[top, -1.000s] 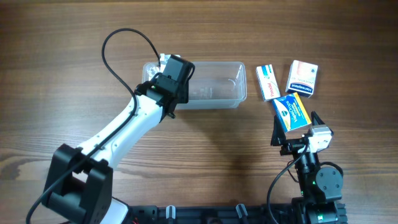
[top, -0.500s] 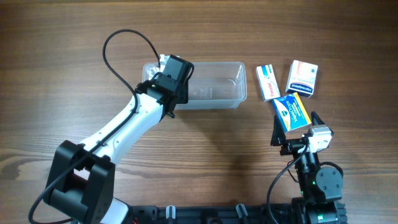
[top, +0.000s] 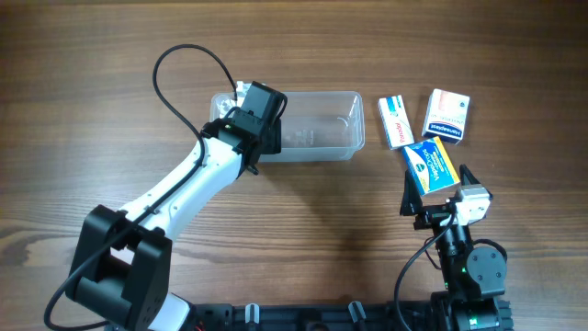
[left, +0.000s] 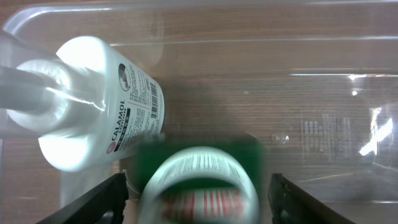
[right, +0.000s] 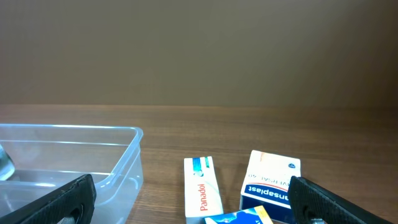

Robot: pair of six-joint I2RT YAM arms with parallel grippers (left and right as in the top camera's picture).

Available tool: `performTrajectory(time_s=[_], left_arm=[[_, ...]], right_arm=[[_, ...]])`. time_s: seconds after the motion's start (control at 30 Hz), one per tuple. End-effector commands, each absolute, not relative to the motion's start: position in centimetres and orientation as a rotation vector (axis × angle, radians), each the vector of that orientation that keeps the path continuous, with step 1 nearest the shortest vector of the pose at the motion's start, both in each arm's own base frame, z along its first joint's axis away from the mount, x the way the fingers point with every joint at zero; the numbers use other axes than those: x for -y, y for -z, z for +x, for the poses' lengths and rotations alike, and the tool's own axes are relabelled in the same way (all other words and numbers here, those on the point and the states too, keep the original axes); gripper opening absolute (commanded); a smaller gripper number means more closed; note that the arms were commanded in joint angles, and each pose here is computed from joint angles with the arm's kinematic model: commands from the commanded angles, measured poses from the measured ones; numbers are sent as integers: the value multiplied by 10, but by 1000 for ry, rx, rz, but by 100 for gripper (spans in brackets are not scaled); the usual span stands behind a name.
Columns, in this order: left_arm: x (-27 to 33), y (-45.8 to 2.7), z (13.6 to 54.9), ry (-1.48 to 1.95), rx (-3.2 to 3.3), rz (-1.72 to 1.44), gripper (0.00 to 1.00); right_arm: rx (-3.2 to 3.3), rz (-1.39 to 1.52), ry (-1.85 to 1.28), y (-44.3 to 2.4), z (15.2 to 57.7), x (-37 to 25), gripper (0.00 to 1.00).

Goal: Pack container
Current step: 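Carry the green box into the container beside the bottle and release, then withdraw the left gripper to the left side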

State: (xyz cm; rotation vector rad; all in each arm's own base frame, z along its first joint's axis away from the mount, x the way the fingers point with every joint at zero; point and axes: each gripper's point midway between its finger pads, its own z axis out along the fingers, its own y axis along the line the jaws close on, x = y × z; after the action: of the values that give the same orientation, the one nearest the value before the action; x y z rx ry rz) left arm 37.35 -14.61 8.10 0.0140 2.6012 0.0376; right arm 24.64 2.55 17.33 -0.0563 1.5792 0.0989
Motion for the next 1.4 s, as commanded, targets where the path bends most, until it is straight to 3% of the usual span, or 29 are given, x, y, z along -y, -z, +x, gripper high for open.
performTrajectory(time_s=[0.0,0.47,0.77,0.97,1.17,1.27,1.37], left_arm=[[146,-80,376,-37,-2610,2,74],[153,-105,383,40,-2532,-4,68],[164,-177,374,238,-2386,4,67],[109,-213,381,198,-2293,-158,67],[8,-208,388,54,-2283,-451,72],[-54,-207,383,-26,-2246,-634,100],[-76,-205,377,-51,-2238,-702,100]], right_arm=[[-1574,-76,-105,-174,246,-29,100],[-1574,-76,-105,-174,246,-29,100],[-1574,-76,-105,-174,246,-28,100],[-1574,-76,-105,-174,246,-29,100],[-1574,-76,-105,-174,246,-29,100],[-1574,-76,-105,-174,246,-29,100],[-1573,-76,-105,-174,246,-28,100]])
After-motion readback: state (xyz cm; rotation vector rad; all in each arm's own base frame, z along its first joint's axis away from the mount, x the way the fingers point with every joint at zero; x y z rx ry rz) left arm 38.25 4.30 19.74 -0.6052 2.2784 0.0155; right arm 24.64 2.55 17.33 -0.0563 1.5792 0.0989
